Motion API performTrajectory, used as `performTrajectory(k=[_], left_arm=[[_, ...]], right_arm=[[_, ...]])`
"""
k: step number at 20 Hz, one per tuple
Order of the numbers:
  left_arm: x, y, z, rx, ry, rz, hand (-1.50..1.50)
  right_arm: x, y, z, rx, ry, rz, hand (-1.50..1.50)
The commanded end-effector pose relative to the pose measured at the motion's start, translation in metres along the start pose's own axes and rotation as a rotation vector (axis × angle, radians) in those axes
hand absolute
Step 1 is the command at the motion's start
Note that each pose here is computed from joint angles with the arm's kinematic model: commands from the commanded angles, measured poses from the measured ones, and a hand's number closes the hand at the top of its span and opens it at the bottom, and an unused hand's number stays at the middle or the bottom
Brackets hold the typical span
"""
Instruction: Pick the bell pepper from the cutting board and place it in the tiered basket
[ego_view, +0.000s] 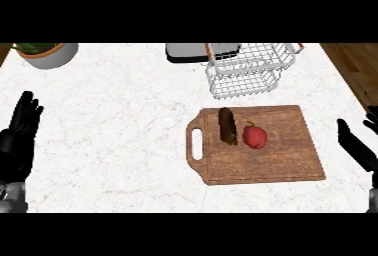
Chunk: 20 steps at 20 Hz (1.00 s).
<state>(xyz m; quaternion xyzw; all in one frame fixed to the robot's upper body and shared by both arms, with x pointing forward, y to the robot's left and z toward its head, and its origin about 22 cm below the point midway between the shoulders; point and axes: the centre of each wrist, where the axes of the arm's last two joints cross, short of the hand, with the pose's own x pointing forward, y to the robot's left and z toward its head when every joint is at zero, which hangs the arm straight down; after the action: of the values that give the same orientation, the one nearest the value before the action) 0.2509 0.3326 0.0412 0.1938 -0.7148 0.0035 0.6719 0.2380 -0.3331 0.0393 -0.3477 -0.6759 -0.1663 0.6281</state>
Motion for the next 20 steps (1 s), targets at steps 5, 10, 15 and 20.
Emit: performTrajectory(k=[5,10,15,20], left_arm=[[-0.005,0.002,0.004,-0.080,0.051,-0.156,0.00],[0.004,-0.014,-0.001,-0.127,0.007,-0.150,0.00],[0.010,-0.029,-0.007,-0.167,-0.018,-0.159,0.00],[0.015,-0.038,-0.009,-0.197,-0.029,-0.143,0.00]], right_arm=[[-0.045,0.000,0.091,-0.421,0.072,0.173,-1.50],[-0.069,-0.024,0.129,-0.206,0.251,0.386,-1.50],[-0.063,-0.030,0.129,-0.098,0.360,0.491,-1.50],[-0.039,-0.016,0.107,-0.131,0.430,0.495,-1.50]])
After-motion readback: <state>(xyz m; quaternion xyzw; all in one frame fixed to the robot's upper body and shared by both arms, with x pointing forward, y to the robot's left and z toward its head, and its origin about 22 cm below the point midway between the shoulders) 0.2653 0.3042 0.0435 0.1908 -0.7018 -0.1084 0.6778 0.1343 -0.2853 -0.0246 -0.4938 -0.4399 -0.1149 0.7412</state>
